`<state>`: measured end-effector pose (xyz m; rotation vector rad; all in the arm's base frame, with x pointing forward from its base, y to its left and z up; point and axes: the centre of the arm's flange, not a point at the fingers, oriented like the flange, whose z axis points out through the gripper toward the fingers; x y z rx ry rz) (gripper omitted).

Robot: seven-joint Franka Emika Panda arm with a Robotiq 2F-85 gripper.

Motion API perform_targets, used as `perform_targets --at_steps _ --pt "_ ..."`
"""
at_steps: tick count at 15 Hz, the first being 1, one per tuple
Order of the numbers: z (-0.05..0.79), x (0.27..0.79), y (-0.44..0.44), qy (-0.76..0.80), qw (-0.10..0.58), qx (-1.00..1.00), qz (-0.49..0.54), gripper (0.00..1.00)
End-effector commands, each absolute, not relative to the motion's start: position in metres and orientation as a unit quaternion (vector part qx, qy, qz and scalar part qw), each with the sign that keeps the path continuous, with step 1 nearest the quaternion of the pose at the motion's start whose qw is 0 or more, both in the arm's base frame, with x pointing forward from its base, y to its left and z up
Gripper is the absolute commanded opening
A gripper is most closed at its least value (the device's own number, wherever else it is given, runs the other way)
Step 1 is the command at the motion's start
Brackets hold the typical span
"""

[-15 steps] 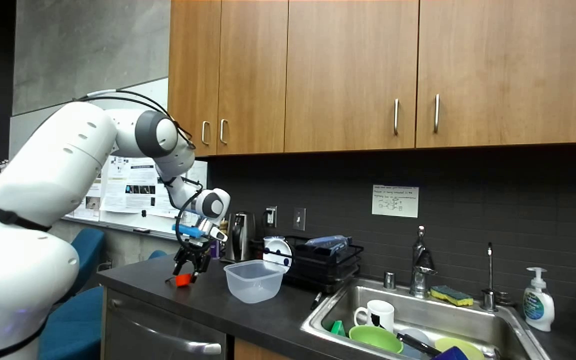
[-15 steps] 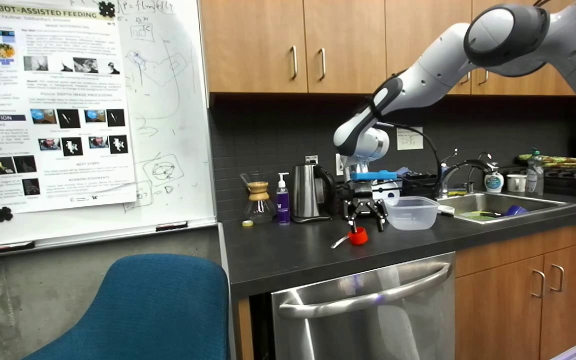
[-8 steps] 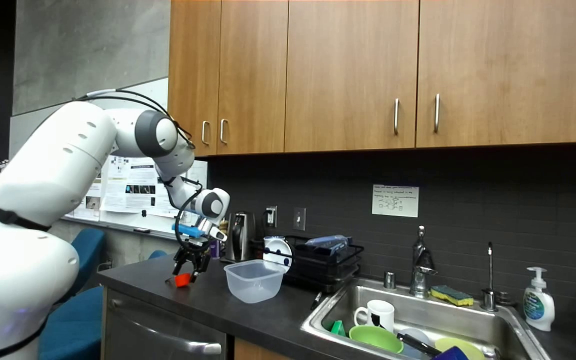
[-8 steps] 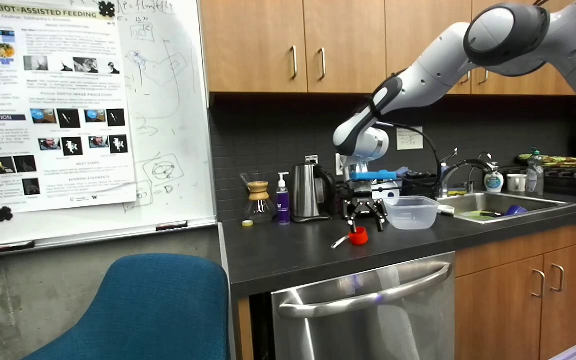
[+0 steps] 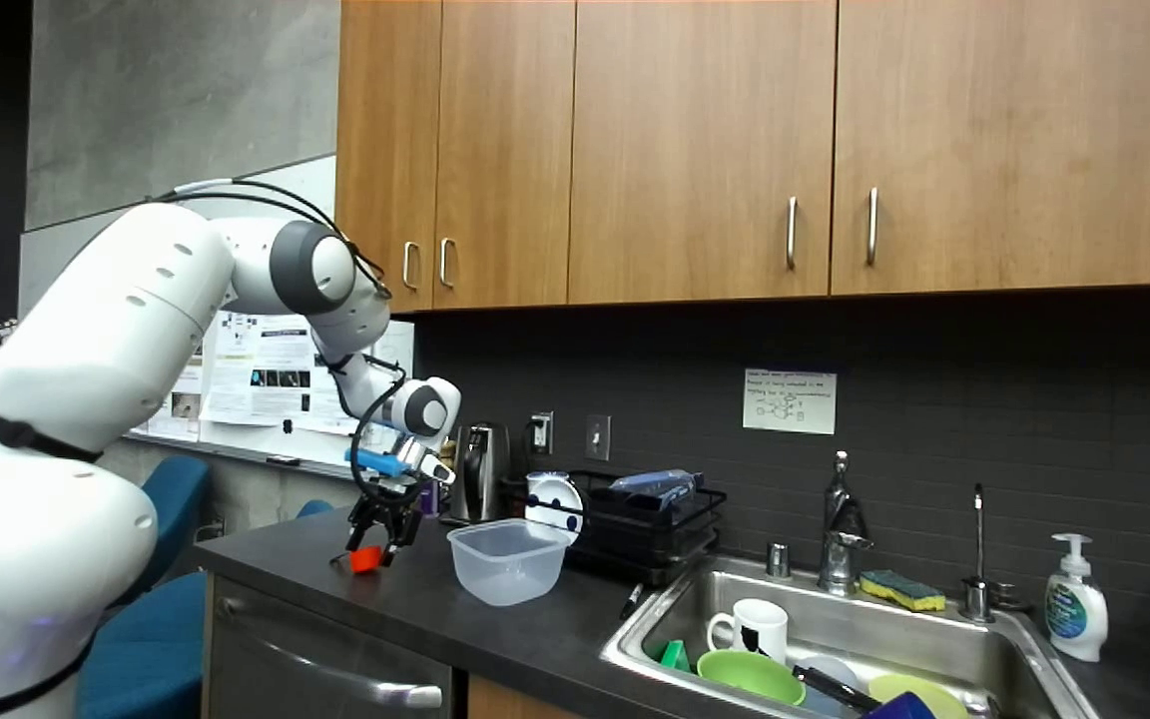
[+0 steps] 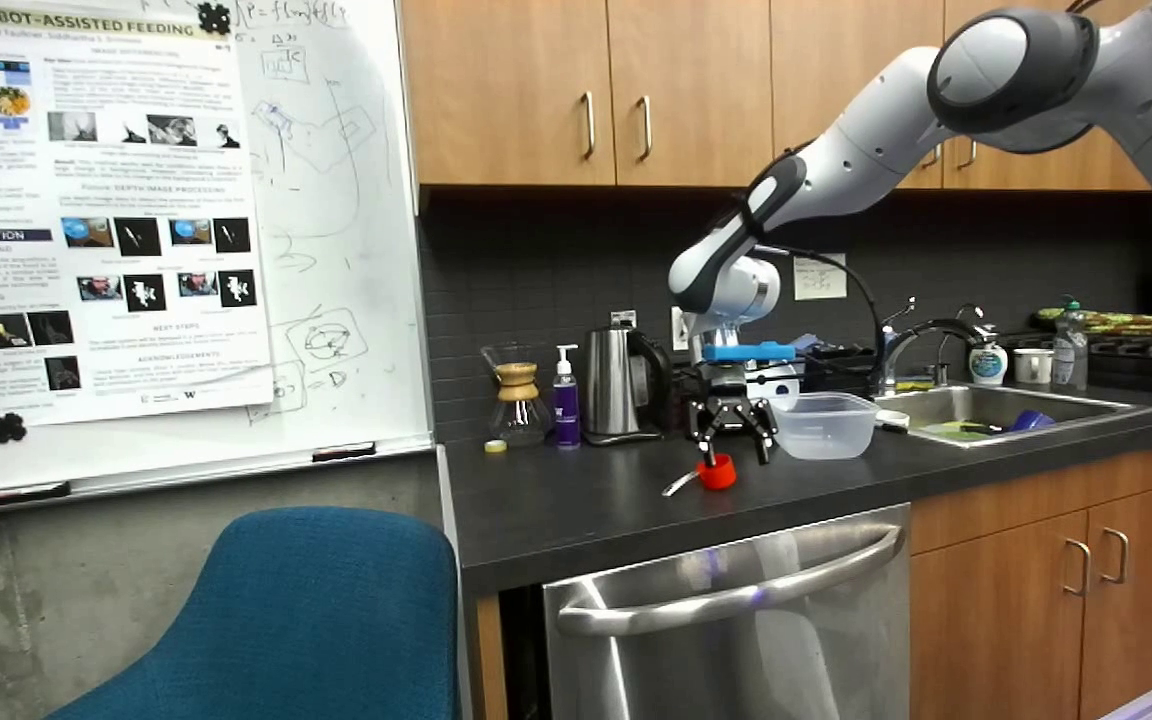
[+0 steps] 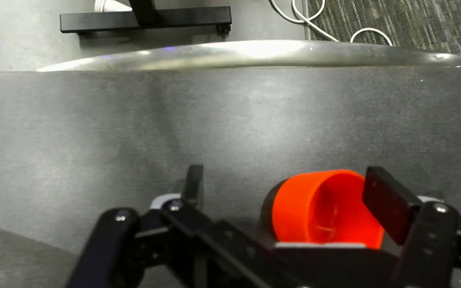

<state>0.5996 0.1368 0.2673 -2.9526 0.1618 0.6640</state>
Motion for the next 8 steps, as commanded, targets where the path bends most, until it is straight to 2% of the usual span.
perform_targets --at_steps 1,8 --pt "0.267 0.599 0.117 0.071 0.070 -0.972 0.212 1.00" --pt "0.263 0.610 0.099 0.094 0.060 -0.975 0.192 1.00"
